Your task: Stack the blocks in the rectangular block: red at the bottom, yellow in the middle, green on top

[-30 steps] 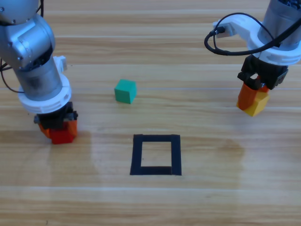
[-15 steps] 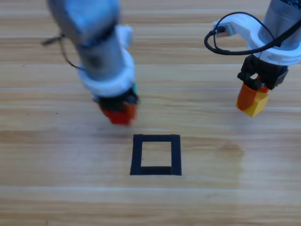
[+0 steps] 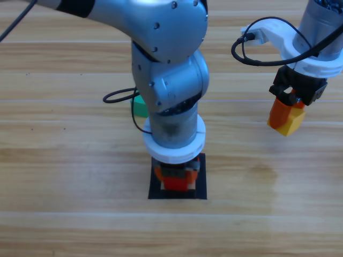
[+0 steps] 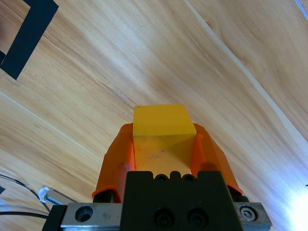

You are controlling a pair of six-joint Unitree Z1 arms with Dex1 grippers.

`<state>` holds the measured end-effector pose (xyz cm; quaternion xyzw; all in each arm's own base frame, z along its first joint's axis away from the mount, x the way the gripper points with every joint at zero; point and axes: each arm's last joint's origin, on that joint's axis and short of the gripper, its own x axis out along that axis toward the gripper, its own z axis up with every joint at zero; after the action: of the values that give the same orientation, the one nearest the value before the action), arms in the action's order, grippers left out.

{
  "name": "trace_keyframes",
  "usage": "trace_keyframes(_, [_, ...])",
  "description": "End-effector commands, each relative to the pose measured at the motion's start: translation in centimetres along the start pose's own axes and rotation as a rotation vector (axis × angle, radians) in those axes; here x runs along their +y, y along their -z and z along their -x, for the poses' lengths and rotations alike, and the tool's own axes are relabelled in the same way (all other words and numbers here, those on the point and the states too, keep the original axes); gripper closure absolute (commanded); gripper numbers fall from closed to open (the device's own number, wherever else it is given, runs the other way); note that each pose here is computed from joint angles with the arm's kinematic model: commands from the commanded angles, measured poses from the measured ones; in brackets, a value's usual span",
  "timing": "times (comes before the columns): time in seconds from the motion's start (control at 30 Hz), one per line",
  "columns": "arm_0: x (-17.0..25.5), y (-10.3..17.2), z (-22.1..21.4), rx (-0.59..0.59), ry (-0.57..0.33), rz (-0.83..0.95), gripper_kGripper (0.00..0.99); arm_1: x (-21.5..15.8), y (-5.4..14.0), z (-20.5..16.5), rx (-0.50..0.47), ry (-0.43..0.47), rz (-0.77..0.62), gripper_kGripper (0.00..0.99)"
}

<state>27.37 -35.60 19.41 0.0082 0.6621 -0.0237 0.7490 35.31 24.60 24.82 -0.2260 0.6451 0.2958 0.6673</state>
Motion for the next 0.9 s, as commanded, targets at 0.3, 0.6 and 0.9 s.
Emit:
trace_keyframes(0.3, [-2.2, 0.1, -3.6, 0.072, -0.024, 0.024, 0.990, 1.1, 0.4, -0.2, 0.001, -0.019, 0.018, 0.990])
trace_keyframes(0.6, [-1.5, -0.2, -3.6, 0.080, -0.028, 0.036, 0.988, 1.2, 0.4, -0.2, -0.001, -0.024, 0.019, 0.990])
trace_keyframes(0.9, [-0.1, -0.8, -3.1, 0.080, -0.035, 0.049, 0.988, 1.2, 0.4, -0.3, -0.002, -0.027, 0.020, 0.990])
